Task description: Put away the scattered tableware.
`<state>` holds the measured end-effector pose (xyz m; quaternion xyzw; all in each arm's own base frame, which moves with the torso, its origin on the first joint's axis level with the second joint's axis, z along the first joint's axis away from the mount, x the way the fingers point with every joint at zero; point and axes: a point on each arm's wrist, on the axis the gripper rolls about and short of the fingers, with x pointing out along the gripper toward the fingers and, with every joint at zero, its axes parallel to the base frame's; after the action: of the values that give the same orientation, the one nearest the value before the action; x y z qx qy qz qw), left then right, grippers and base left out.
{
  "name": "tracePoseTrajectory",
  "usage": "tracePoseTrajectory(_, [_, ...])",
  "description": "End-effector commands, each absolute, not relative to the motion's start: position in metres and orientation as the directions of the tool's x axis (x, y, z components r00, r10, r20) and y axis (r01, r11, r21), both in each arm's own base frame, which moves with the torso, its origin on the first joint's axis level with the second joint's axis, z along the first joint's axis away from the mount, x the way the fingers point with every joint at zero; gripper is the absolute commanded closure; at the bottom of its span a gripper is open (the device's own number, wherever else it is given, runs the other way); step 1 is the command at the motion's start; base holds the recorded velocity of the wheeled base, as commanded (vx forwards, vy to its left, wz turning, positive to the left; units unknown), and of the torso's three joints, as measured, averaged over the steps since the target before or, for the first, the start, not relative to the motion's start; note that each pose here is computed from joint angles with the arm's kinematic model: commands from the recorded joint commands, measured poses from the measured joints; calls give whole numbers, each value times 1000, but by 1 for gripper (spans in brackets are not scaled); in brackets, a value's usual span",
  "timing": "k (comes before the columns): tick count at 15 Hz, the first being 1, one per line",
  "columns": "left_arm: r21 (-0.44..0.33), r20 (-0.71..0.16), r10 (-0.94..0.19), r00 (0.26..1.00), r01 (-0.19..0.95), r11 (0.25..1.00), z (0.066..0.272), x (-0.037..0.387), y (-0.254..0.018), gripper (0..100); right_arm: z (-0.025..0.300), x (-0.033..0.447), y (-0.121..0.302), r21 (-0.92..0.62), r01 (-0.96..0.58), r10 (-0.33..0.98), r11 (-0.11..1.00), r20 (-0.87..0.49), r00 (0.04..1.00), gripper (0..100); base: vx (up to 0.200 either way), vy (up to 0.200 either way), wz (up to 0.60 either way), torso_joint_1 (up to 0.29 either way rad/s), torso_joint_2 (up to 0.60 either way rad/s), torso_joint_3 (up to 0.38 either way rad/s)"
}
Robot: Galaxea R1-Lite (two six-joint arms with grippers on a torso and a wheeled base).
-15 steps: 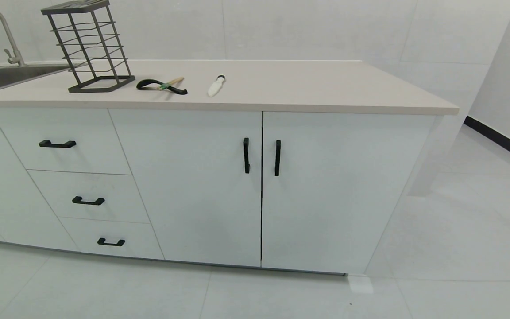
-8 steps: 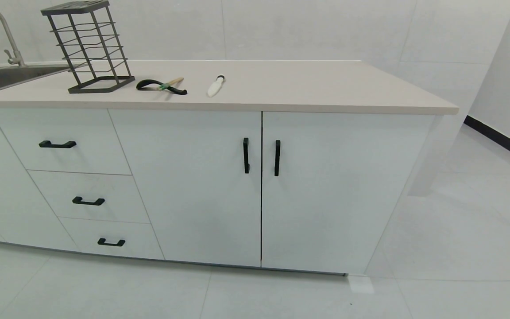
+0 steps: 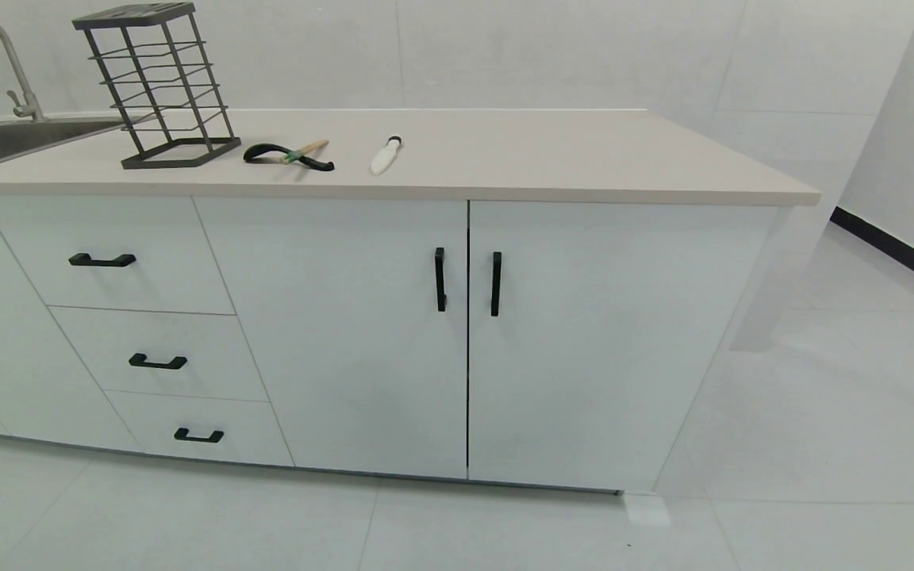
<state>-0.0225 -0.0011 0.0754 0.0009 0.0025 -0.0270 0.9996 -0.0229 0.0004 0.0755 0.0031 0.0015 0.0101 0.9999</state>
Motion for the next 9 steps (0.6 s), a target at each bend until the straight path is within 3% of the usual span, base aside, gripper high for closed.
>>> tracePoseTrajectory(1, [3,-2,-55,998,55,998,75,-23,-1,0,75,-23,0,6,-21,21,1000,-5,1000,100,0,200,0,2,2,7])
tracePoseTrajectory(8, [-14,0,-52,999,52,999,75,-23,-1,0,75,-23,0,8,-21,21,1000,-5,1000,100,0,200,0,6,2,3])
tracePoseTrajectory(9, [-12,0,-52,999,52,999,75,-23,-1,0,75,-23,0,6,-21,21,1000,-5,1000,100,0,0,0,0,0,0])
